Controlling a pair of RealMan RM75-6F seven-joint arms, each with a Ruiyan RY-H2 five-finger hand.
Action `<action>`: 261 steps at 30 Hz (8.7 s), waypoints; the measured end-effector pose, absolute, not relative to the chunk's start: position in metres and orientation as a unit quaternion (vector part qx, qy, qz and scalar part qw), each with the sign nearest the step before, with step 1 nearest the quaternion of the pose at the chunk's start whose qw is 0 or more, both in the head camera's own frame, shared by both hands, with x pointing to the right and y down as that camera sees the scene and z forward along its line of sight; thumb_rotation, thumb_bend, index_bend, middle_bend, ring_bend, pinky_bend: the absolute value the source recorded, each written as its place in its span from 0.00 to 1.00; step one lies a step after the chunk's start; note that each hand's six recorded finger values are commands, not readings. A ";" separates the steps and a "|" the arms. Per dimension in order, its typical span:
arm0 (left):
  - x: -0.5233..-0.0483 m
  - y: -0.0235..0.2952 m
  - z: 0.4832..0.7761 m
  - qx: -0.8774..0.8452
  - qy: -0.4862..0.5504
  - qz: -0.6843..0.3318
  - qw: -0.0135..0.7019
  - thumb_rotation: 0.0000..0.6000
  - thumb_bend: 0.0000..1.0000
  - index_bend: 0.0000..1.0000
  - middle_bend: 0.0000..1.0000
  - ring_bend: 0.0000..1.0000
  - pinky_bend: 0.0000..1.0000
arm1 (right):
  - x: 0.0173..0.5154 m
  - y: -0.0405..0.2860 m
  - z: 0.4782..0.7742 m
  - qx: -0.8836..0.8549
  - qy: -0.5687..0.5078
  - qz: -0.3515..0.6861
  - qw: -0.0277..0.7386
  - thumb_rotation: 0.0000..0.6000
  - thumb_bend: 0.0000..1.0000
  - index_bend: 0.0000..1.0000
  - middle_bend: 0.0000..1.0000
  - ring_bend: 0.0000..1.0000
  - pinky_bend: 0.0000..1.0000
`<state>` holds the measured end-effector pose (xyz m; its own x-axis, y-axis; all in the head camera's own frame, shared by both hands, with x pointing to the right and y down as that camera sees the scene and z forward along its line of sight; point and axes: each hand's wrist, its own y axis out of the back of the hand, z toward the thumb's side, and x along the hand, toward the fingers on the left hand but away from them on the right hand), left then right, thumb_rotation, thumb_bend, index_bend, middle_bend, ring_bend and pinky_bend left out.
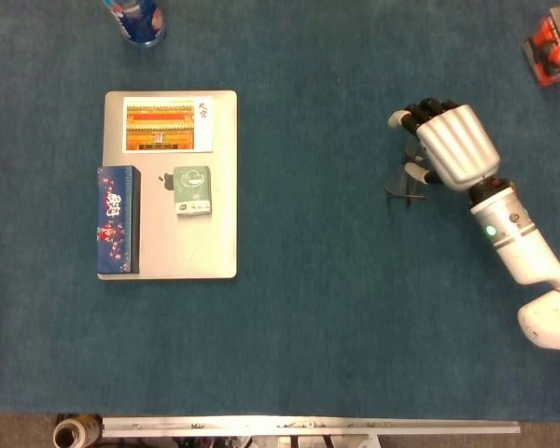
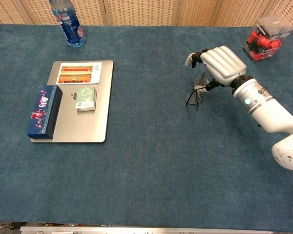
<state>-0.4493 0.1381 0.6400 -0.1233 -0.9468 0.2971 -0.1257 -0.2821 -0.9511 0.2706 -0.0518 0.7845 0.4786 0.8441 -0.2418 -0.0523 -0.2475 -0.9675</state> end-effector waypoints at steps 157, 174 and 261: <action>-0.432 0.132 0.635 -0.557 0.465 -0.578 0.374 1.00 0.00 0.48 0.46 0.34 0.44 | 0.294 -0.036 0.732 -0.664 -0.202 0.335 0.637 1.00 0.26 0.37 0.42 0.34 0.52; -0.433 0.133 0.637 -0.558 0.465 -0.580 0.370 1.00 0.00 0.48 0.46 0.34 0.44 | 0.298 -0.042 0.738 -0.662 -0.216 0.343 0.630 1.00 0.26 0.37 0.42 0.34 0.52; -0.441 0.139 0.640 -0.556 0.471 -0.583 0.359 1.00 0.00 0.48 0.46 0.34 0.44 | 0.296 -0.062 0.777 -0.652 -0.257 0.393 0.595 1.00 0.26 0.37 0.42 0.34 0.52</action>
